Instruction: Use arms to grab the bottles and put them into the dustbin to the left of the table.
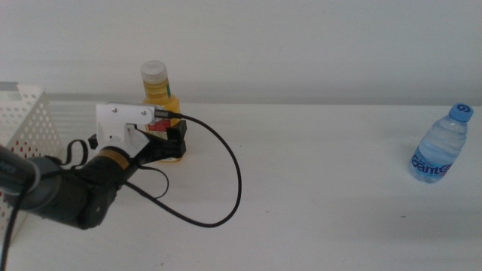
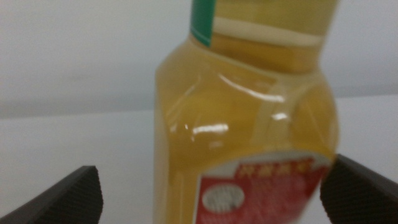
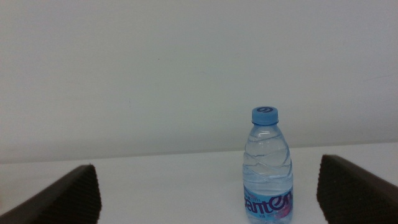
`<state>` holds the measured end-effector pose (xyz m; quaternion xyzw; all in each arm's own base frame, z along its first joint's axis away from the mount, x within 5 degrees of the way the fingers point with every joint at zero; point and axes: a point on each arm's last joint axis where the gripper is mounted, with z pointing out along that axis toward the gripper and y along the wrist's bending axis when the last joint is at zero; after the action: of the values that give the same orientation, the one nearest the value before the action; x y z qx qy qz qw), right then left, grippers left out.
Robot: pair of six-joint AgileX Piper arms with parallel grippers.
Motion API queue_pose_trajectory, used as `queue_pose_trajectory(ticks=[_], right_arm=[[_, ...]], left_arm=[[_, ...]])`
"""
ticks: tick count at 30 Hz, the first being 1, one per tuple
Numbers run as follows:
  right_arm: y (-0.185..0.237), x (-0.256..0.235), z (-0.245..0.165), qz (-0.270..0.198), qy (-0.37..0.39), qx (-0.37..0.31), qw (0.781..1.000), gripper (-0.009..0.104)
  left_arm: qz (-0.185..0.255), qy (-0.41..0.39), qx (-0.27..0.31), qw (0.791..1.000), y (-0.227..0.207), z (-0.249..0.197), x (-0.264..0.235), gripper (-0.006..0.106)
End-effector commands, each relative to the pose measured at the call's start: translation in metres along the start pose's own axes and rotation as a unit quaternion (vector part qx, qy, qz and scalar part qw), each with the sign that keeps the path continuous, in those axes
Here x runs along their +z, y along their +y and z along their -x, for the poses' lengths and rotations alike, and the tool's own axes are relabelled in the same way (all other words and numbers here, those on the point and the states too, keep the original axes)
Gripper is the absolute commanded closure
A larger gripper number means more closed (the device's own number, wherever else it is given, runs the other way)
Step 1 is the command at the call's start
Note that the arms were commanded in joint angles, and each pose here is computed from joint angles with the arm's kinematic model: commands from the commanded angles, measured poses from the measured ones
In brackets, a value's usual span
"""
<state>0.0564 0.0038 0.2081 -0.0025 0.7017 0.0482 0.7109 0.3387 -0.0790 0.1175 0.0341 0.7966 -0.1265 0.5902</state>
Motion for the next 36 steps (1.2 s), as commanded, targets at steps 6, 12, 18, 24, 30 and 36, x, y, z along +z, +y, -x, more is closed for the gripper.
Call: queue_pose_trajectory(ticks=[6,12,18,24,30,36], right_arm=[[-0.001,-0.001,-0.012,-0.004,-0.002,-0.006,1.000,0.002],[-0.001,-0.001,-0.012,-0.004,-0.002,-0.006,1.000,0.002],[-0.001,-0.001,-0.012,-0.004,-0.002,-0.006,1.000,0.002],[-0.001,-0.001,-0.012,-0.004,-0.002,-0.006,1.000,0.002],[-0.001,-0.001,-0.012,-0.004,-0.002,-0.006,1.000,0.002],[-0.001,-0.001,-0.012,-0.004,-0.002,-0.006,1.000,0.002]], left_arm=[[0.000,-0.009,0.020,1.000,-0.001,-0.006,0.025,0.007],[0.013,-0.016,0.012,1.000,0.003,-0.009,0.041,0.007],[0.032,-0.025,-0.001,0.999,0.007,-0.012,0.049,0.007],[0.034,-0.019,0.057,0.998,0.008,-0.016,0.052,0.037],[0.026,-0.019,0.092,0.995,0.006,-0.012,0.044,0.102],[0.046,0.006,0.091,0.995,0.005,0.002,-0.010,0.102]])
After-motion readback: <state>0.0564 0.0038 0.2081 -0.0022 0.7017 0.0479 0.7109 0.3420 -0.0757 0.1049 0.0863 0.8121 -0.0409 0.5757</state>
